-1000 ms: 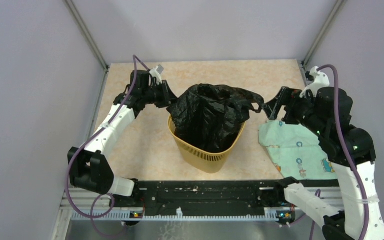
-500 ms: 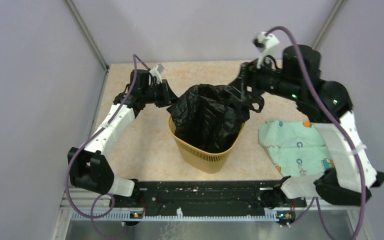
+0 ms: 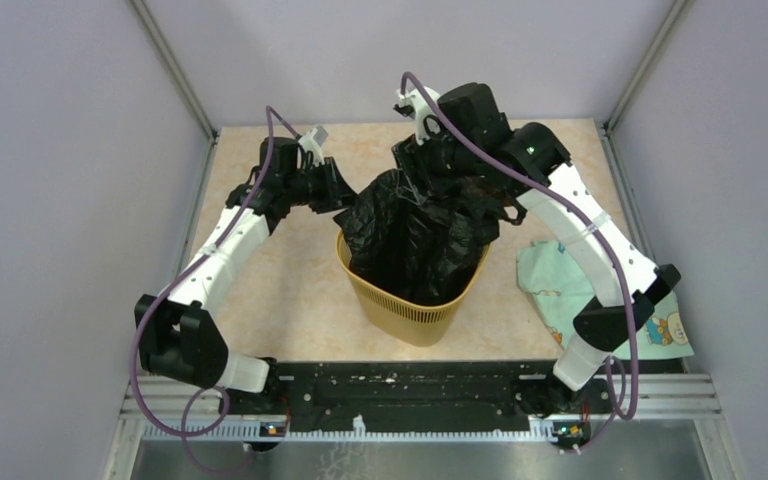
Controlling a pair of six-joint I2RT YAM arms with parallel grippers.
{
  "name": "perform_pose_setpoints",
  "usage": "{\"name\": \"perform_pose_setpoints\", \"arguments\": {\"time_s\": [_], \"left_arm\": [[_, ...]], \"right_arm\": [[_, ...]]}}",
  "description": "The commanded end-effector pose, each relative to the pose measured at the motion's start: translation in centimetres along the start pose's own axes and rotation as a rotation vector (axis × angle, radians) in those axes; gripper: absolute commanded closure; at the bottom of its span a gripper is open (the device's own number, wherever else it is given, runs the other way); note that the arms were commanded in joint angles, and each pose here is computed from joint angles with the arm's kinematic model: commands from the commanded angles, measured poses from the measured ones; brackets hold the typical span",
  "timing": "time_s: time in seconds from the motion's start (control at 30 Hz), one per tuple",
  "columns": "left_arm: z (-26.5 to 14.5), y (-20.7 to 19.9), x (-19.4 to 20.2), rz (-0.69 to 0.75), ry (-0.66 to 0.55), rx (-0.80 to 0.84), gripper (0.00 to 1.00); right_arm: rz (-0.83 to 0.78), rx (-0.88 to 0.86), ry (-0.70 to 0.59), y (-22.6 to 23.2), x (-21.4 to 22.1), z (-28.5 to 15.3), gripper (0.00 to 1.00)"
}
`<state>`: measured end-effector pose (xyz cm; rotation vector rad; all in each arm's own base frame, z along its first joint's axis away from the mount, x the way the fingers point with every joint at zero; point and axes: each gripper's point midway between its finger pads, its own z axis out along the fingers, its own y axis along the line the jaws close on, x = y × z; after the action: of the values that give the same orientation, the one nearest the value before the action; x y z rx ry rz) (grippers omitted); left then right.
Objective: Put the trash bags into the trash bin
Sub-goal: Place the trash bag in the trash bin.
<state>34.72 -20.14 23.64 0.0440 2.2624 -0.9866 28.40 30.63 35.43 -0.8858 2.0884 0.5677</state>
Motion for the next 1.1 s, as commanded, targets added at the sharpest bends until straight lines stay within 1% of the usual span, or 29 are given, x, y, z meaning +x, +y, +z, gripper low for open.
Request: {"name": "perform_pose_setpoints", "arguments": {"time_s": [0.0, 0.2, 0.37, 0.47, 0.53, 0.63, 0.73, 0.8, 0.93, 1.07], "left_arm": [[-0.3, -1.3, -1.5, 0.041, -0.034, 0.036, 0.72], [-0.3, -1.3, -1.6, 0.043, -0.034, 0.037, 0.72], [-0.4, -1.4, -1.7, 0.045, -0.036, 0.036, 0.72], [-0.4, -1.4, -1.7, 0.044, -0.035, 0.038, 0.72], [-0.4, -1.5, -1.7, 0.045, -0.035, 0.039, 0.72], [-0.6, -1.6, -1.7, 0.047, -0.037, 0.040, 0.72], [-0.7, -1.5, -1.6, 0.051, -0.036, 0.036, 0.73], [-0.9, -1.6, -1.5, 0.053, -0.034, 0.037, 0.76], [-1.1, -1.7, -1.3, 0.058, -0.032, 0.038, 0.82], [-1.4, -1.7, -1.2, 0.064, -0.033, 0.036, 0.88]], "right_arm": [[-0.075, 0.000, -0.012, -0.1, -0.3, 0.3, 0.43], [-0.064, -0.001, 0.050, -0.2, 1.8, 1.8, 0.51], [-0.067, 0.012, 0.059, -0.3, 2.5, 2.1, 0.51], [-0.069, 0.028, 0.074, -0.6, 2.9, 2.5, 0.55], [-0.068, 0.028, 0.072, -0.7, 2.8, 2.5, 0.61], [-0.067, 0.015, 0.051, 0.0, 2.2, 1.9, 0.77], [-0.086, -0.023, 0.004, 2.1, 1.1, 0.3, 0.94], [-0.100, -0.054, -0.025, 3.6, 0.5, -0.8, 1.00], [-0.090, -0.144, -0.068, 6.9, 0.4, -2.8, 1.00], [-0.078, -0.208, -0.101, 9.0, 0.6, -4.4, 1.00]]}}
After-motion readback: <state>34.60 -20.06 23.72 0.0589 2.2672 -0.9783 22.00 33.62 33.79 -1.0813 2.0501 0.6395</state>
